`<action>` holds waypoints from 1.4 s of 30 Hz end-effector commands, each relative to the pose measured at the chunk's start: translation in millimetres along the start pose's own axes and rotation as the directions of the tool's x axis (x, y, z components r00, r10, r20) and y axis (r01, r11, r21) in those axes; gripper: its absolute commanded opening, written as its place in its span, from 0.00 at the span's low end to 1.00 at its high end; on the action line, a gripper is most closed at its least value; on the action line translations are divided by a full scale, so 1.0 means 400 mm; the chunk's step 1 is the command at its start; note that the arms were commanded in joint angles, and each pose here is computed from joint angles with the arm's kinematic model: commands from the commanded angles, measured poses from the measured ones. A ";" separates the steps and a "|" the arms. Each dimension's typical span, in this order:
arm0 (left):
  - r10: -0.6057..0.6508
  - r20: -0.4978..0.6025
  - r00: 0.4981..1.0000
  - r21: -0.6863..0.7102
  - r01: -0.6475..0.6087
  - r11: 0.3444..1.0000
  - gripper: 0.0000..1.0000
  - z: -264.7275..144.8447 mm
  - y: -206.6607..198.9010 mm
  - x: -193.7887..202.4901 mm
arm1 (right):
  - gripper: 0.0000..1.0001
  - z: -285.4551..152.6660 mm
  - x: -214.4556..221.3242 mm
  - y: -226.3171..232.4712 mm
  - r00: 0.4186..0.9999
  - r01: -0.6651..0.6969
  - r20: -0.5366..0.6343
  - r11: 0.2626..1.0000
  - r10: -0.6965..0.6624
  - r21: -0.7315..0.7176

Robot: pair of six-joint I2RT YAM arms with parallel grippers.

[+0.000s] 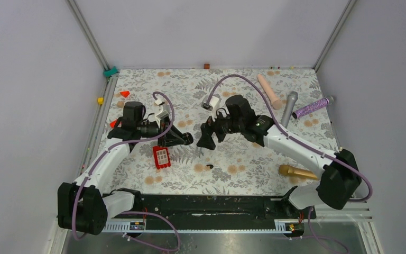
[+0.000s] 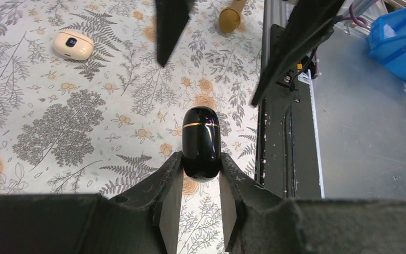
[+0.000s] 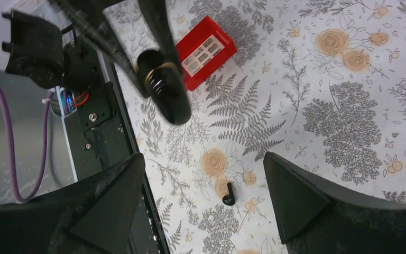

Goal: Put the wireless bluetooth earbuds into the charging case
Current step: Adjust the right earbud at the center of the board, then open the charging case to the charging case.

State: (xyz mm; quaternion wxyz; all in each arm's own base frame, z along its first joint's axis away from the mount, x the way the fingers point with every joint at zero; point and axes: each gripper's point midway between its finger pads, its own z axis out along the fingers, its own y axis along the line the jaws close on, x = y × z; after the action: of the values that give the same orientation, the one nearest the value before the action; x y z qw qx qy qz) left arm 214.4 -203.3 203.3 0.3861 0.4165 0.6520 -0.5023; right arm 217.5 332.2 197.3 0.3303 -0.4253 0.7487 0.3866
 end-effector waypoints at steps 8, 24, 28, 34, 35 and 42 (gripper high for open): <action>0.053 0.032 0.998 0.101 -0.056 0.993 0.00 0.011 -0.036 -0.030 | 0.99 0.074 -0.087 0.000 0.994 -0.064 0.086 0.998 0.064 0.003; 0.078 0.003 0.997 0.119 -0.078 0.990 0.00 0.009 -0.052 -0.019 | 1.00 -0.022 -0.091 -0.151 0.984 0.116 0.082 0.921 -0.157 0.371; 0.080 0.001 0.997 0.111 -0.079 0.991 0.00 0.008 -0.050 -0.023 | 0.99 -0.048 -0.090 -0.130 0.981 0.144 0.076 0.928 -0.181 0.344; 0.047 0.011 0.999 0.083 -0.048 0.995 0.00 -0.006 -0.029 -0.044 | 1.00 -0.021 0.049 -0.057 0.907 0.421 -0.015 0.903 -0.421 0.082; 0.044 0.015 0.999 0.078 -0.045 0.996 0.00 -0.010 -0.025 -0.047 | 1.00 -0.015 0.088 -0.050 0.882 0.472 -0.028 0.881 -0.471 0.033; 0.056 0.024 0.998 0.045 -0.057 0.997 0.00 -0.024 -0.012 -0.053 | 0.95 0.013 0.288 -0.019 0.701 0.698 -0.004 0.687 -0.713 -0.201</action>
State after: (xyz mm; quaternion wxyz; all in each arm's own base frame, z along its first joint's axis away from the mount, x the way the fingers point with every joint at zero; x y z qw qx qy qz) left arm 213.8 -196.5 205.7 0.3738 0.4204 0.6521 -0.5081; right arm 192.4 282.2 100.0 0.3577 -0.6363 0.6302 0.2647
